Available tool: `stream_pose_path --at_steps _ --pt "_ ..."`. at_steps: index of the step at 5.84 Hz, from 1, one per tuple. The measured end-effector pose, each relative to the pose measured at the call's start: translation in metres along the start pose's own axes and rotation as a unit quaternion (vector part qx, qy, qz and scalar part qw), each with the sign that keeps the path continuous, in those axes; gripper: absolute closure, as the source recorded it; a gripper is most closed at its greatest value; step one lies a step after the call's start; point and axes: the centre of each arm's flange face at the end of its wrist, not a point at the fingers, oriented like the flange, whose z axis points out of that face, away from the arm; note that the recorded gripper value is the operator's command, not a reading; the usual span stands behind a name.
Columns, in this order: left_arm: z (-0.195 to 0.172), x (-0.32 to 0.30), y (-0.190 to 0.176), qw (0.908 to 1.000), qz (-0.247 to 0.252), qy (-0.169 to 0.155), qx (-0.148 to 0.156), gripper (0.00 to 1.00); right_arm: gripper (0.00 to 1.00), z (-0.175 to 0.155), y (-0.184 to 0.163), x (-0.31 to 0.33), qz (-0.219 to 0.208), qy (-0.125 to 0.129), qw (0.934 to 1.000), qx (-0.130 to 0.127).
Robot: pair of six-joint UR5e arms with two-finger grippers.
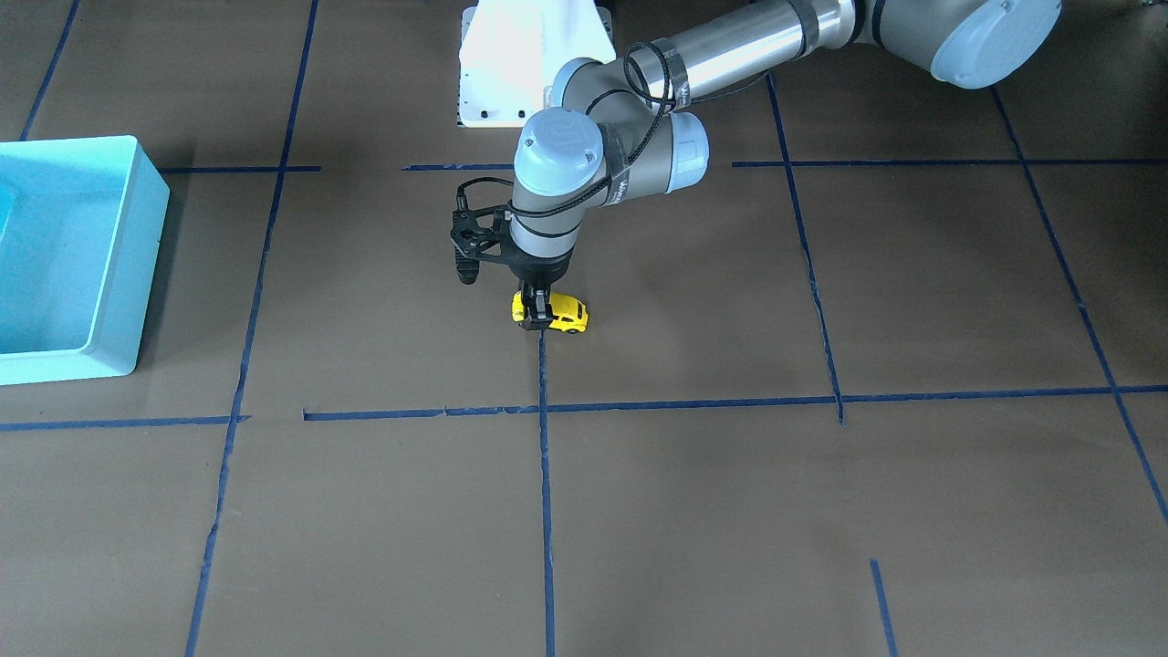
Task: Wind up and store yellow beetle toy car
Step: 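Drag the car backward toward the robot with the left gripper pressing it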
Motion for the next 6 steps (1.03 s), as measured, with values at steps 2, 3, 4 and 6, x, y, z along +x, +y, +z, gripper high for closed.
stream_pose_path --at_steps 2,3,4,6 --pt "0.004 0.000 0.007 1.0000 -0.001 0.001 -0.001 1.00 0.00 0.002 0.001 -0.001 0.001 -0.004 1.0000 -0.003" --pt "0.007 0.000 0.011 1.0000 -0.001 0.001 -0.002 1.00 0.00 0.002 0.000 -0.003 -0.001 -0.005 1.0000 -0.004" --pt "0.009 -0.001 0.015 1.0000 -0.001 0.001 -0.002 1.00 0.00 0.003 0.000 -0.004 -0.002 -0.006 1.0000 -0.004" --pt "0.014 -0.001 0.026 1.0000 -0.001 0.000 -0.003 1.00 0.00 0.004 -0.001 -0.006 -0.005 -0.007 1.0000 -0.005"
